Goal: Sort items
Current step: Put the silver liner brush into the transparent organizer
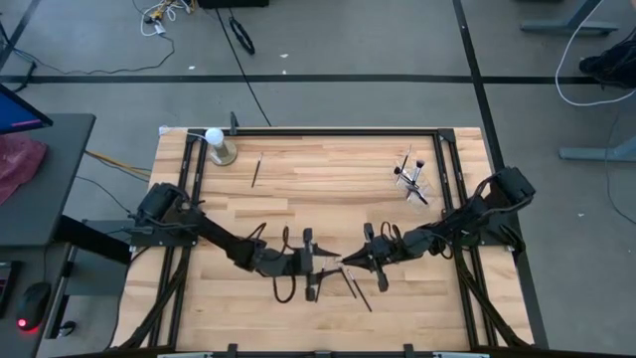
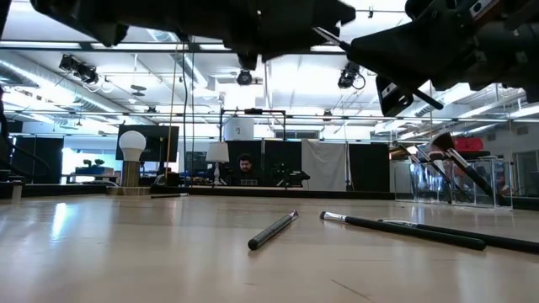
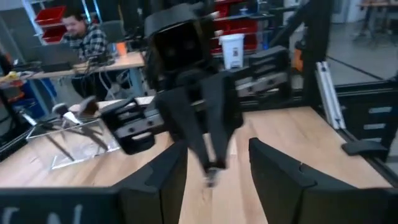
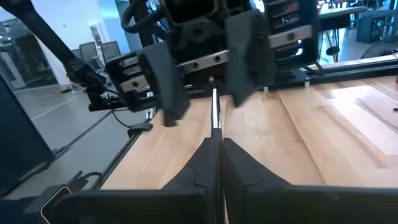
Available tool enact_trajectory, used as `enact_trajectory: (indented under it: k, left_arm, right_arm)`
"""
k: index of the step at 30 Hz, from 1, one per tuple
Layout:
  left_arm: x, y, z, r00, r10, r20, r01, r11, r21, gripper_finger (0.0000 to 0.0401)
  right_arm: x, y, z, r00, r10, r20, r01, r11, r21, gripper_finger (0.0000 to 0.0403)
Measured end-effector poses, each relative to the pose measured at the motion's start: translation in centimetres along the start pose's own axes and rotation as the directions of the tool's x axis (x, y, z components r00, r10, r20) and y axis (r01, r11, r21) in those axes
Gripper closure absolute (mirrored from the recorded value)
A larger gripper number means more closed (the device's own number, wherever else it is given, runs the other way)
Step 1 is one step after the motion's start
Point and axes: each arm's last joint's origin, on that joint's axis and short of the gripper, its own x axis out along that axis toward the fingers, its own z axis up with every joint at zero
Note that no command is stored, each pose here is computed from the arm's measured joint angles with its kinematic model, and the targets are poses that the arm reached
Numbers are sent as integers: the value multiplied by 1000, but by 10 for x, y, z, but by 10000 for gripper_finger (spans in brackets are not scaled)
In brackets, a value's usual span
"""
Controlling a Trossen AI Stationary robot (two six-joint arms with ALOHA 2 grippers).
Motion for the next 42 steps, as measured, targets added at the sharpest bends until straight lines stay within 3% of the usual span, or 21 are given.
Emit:
enact_trajectory:
  k: [11,20,23,29,35,42]
  left_arm:
    - [-3,-5,-2,1000,-5,-24,5,1000,13,296]
    - [-2,-5,-3,999,-6,-32,7,1000,16,386]
    - [-2,-6,-5,998,-27,-49,27,1000,-1,387]
    - [-1,-3,-14,990,-31,-136,18,995,-95,389]
    - [8,19,-23,976,-5,-216,-51,966,-254,386]
    - [17,40,-27,970,5,-242,-92,932,-350,386]
  right_arm:
    - [0,1,1,1000,2,5,-2,1000,-13,395]
    - [0,1,0,1000,9,-4,-9,1000,-15,392]
    - [0,1,-2,1000,4,-24,-4,1000,-20,383]
    - [-6,-3,-3,985,-49,-166,36,996,-81,338]
    - [-12,-7,5,922,-145,-358,111,987,-115,266]
    - [5,-4,14,867,-279,-412,211,956,-203,218]
